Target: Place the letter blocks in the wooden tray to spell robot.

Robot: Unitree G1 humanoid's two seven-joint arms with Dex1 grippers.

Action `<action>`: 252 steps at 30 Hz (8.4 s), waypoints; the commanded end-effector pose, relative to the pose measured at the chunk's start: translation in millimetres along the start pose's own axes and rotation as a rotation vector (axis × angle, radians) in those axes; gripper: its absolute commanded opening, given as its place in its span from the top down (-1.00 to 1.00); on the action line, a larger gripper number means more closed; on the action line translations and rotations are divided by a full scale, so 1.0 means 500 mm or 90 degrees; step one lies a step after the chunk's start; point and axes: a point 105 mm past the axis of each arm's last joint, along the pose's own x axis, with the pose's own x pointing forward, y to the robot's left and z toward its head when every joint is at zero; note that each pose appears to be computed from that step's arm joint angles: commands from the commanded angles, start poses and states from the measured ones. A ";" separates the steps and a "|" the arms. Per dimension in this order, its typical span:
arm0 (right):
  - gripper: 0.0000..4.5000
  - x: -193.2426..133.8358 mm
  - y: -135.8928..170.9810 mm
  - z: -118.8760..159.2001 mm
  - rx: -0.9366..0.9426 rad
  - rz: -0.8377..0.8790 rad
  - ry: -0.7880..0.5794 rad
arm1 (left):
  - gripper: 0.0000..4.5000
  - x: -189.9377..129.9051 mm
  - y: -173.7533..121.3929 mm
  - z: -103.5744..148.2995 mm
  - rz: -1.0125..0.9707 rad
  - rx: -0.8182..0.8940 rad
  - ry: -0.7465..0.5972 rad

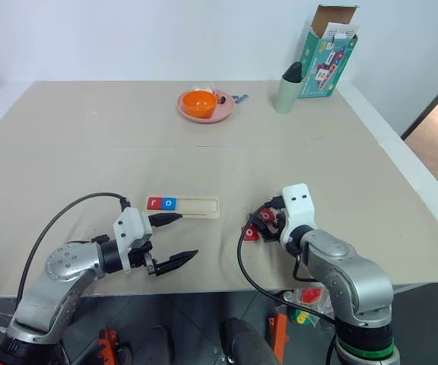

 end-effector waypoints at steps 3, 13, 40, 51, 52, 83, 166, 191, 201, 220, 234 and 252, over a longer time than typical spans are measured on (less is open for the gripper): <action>-0.99 -0.019 -0.044 0.122 -0.070 0.107 -0.116 | -1.00 0.004 -0.004 0.015 -0.007 0.026 -0.009; -0.99 -0.015 -0.051 0.092 -0.386 0.494 -0.101 | -1.00 0.014 -0.003 0.023 -0.017 0.037 -0.023; -0.02 0.067 -0.091 0.011 -0.470 0.632 -0.019 | -1.00 -0.004 -0.008 0.030 0.029 0.035 -0.011; 0.42 0.067 -0.085 0.080 -0.458 0.609 -0.087 | -1.00 -0.011 0.002 0.022 0.048 0.030 -0.007; 0.42 0.066 -0.081 0.094 -0.452 0.610 -0.094 | -1.00 -0.012 0.005 0.020 0.053 0.028 -0.007; 0.42 0.181 0.258 0.135 -0.452 0.637 -0.084 | -1.00 -0.106 0.086 -0.019 0.296 -0.074 -0.028; -1.00 0.038 0.076 0.141 -0.372 0.512 -0.136 | -1.00 -0.035 -0.026 0.025 -0.150 -0.009 0.030; -0.33 0.011 0.011 -0.010 -0.406 0.538 -0.029 | -1.00 -0.004 -0.012 0.029 -0.213 0.026 0.023; 0.48 0.004 0.030 0.021 -0.397 0.572 -0.071 | -1.00 -0.009 0.003 0.026 -0.170 0.026 0.021; 0.48 0.143 0.187 0.137 -0.435 0.639 -0.070 | -1.00 -0.053 0.105 0.008 0.068 0.007 -0.003; 0.48 0.166 0.200 0.121 -0.453 0.653 -0.051 | -1.00 -0.062 0.097 0.004 0.095 0.015 0.004; 0.48 0.180 0.200 0.117 -0.439 0.642 -0.045 | -1.00 -0.059 0.092 0.000 0.086 0.025 0.007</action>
